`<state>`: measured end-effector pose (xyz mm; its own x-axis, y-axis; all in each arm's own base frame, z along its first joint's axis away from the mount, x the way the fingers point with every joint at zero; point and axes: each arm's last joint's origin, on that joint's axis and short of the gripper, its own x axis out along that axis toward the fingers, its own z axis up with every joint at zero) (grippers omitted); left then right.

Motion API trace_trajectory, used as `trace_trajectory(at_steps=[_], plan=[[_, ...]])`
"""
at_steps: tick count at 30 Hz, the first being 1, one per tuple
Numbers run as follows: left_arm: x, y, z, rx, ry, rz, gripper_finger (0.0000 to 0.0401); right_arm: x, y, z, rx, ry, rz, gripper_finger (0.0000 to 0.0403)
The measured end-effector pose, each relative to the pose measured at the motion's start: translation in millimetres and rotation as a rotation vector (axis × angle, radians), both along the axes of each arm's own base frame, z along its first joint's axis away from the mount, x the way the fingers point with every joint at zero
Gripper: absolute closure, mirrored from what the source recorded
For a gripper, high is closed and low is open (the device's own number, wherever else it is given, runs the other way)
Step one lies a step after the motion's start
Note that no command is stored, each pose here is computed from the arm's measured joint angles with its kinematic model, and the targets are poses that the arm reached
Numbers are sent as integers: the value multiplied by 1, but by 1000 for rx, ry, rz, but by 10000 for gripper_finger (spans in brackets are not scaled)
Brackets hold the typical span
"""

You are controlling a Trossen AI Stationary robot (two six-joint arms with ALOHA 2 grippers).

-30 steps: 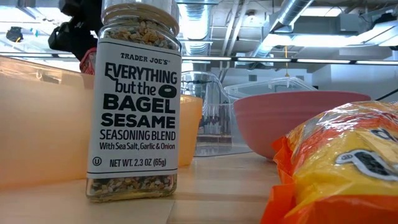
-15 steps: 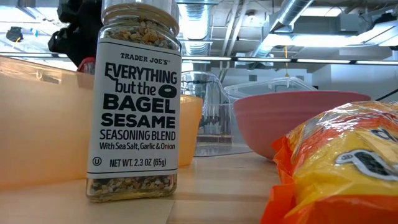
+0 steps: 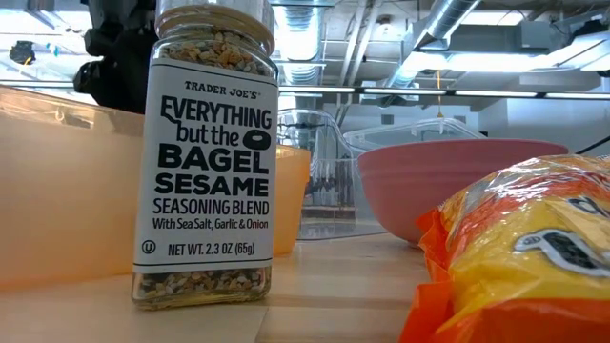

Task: Pick & Place Food Item
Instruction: Put the red seasoning can into the orange bin

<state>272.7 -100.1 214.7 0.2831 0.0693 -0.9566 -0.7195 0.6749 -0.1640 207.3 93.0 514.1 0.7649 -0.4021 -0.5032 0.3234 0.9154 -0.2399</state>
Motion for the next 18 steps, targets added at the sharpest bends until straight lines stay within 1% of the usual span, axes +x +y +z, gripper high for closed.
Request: trace_trajectory(at_steps=[18], plan=[[0, 1, -3, 28, 14, 4, 184, 0, 0, 0, 0, 0, 0, 97]])
